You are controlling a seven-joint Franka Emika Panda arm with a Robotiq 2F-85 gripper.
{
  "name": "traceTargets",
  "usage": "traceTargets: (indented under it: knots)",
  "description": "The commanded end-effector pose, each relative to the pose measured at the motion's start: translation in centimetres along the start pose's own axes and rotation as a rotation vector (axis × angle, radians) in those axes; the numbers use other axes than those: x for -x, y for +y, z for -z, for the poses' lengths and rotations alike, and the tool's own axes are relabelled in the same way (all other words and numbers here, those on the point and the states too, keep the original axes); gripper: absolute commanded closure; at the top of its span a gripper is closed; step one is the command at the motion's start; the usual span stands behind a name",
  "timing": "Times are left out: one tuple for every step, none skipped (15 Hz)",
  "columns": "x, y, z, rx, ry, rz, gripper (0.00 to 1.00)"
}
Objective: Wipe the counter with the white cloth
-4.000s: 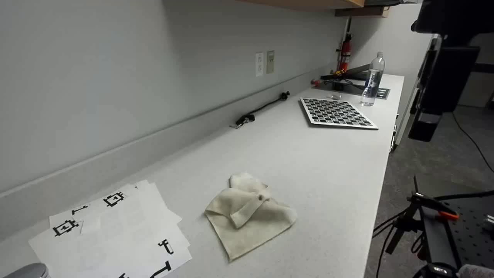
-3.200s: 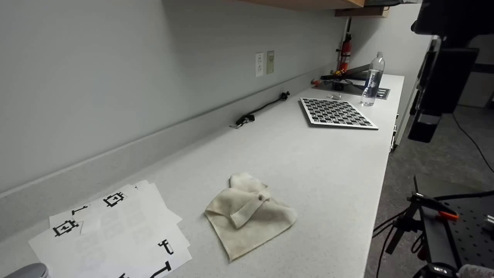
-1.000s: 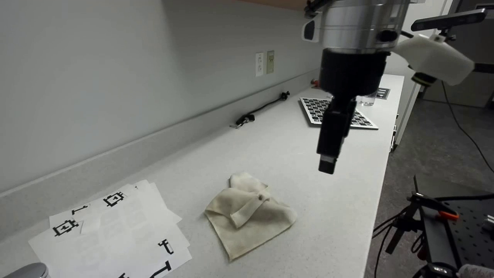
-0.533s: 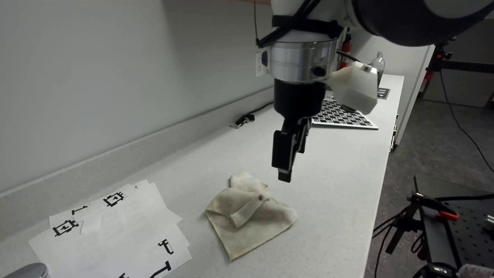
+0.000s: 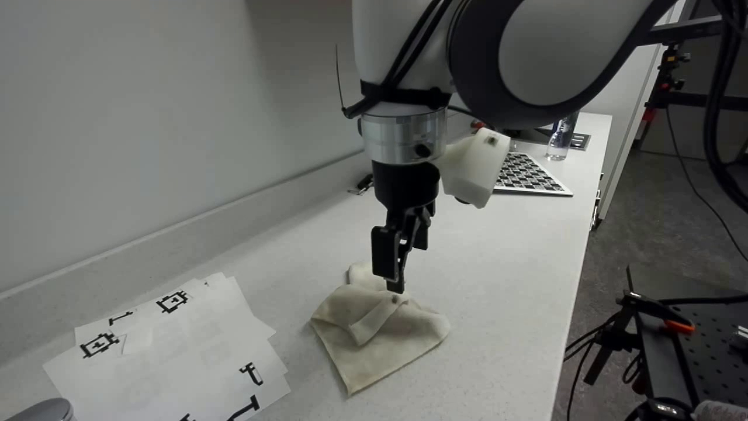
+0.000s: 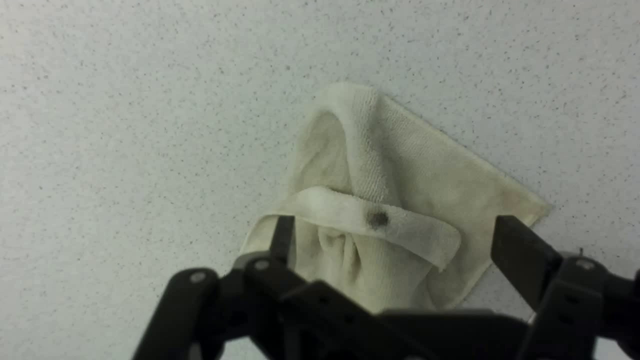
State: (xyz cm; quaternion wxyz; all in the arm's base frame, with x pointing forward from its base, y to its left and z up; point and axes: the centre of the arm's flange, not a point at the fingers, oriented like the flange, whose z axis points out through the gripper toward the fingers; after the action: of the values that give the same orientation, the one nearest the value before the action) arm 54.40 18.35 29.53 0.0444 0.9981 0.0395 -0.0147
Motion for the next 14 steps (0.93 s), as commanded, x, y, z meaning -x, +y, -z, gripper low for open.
traceTargets:
  knots:
    - [0.0, 0.0, 0.0, 0.000, 0.001, 0.001, 0.00]
    - [-0.1, -0.1, 0.1, -0.001, 0.002, 0.001, 0.00]
    - [-0.1, -0.1, 0.1, -0.001, 0.002, 0.001, 0.00]
    - [-0.1, -0.1, 0.1, -0.001, 0.003, 0.001, 0.00]
    - [-0.2, 0.0, -0.1, -0.006, 0.000, -0.005, 0.00]
    - [-0.5, 0.2, -0.5, -0.008, 0.011, -0.007, 0.00]
    - [-0.8, 0.8, -1.2, -0.005, 0.020, -0.008, 0.00]
    - [-1.1, 1.4, -1.7, -0.012, 0.024, -0.011, 0.00]
    - [-1.6, 1.8, -2.5, -0.016, 0.033, -0.017, 0.00]
    - [-2.0, 2.2, -3.2, -0.012, 0.044, -0.020, 0.00]
    - [-2.3, 2.6, -4.0, -0.017, 0.049, -0.023, 0.00]
    - [-2.6, 2.8, -4.9, -0.018, 0.054, -0.024, 0.00]
    - [-3.0, 3.0, -5.9, -0.019, 0.055, -0.022, 0.00]
    - [-3.2, 3.1, -6.7, -0.021, 0.050, -0.018, 0.00]
